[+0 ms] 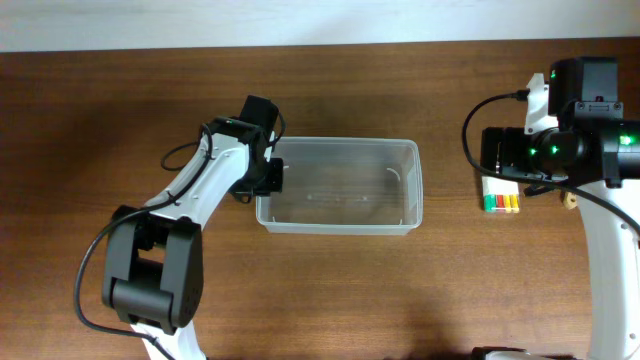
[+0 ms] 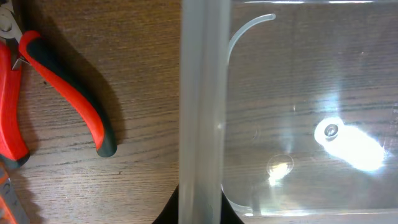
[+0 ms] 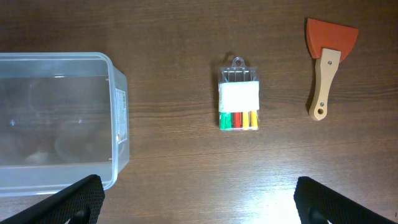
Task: Pack container
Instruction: 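Lift and slide the container to table center with left gripper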
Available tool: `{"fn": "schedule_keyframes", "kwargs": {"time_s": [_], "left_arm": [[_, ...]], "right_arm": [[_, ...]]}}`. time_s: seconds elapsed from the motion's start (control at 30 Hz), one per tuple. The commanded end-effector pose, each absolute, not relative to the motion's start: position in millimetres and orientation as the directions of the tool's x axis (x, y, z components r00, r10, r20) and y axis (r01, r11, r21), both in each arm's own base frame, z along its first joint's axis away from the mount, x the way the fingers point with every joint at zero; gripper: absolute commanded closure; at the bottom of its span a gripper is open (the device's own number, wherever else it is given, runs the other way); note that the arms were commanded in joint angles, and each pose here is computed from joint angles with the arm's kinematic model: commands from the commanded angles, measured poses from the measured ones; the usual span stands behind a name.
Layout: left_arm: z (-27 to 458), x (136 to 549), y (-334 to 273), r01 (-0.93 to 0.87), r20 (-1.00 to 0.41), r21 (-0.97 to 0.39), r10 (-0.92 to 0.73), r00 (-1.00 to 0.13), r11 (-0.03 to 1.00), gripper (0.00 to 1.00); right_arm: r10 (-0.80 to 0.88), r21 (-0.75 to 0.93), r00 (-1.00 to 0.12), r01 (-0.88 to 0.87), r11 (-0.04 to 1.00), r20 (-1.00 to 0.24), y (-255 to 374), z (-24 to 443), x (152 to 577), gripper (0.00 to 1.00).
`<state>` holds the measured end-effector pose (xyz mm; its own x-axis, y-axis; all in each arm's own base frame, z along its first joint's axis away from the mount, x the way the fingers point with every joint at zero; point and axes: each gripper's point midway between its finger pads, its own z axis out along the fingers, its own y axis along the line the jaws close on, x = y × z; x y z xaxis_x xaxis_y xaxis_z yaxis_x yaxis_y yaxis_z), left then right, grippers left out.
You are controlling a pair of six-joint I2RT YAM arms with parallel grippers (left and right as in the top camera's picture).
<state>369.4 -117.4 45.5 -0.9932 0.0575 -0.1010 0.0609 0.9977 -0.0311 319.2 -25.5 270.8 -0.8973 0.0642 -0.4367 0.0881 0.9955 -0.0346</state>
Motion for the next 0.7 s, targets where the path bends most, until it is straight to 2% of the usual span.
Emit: {"fn": "schedule_keyframes", "kwargs": {"time_s": [0.0, 0.07, 0.13, 0.5, 0.67], "left_arm": [[36, 364, -113, 0.081, -0.064, 0.007, 0.081, -0.995, 0.997, 0.78], [36, 364, -113, 0.081, -0.064, 0.007, 0.081, -0.995, 0.997, 0.70], [36, 364, -113, 0.081, -0.064, 0.007, 0.081, -0.995, 0.997, 0.67], [35, 361, -112, 0.081, -0.053, 0.014, 0.082, -0.995, 0.997, 0.68], [36, 361, -97, 0.077, -0.051, 0.095, 0.082, -0.995, 0.992, 0.68]], "right_arm": [[0.056, -0.051, -0.886, 0.090, 0.995, -0.460, -26, 279, 321, 0.01], [0.056, -0.051, -0.886, 0.090, 0.995, -0.460, -26, 279, 321, 0.01], [0.056, -0.051, -0.886, 0.089, 0.995, -0.459, -26, 279, 321, 0.01], [0.056, -0.052, -0.887, 0.090, 0.995, -0.459, -26, 279, 321, 0.01], [0.056, -0.052, -0.887, 0.090, 0.995, -0.459, -26, 279, 321, 0.01]]}}
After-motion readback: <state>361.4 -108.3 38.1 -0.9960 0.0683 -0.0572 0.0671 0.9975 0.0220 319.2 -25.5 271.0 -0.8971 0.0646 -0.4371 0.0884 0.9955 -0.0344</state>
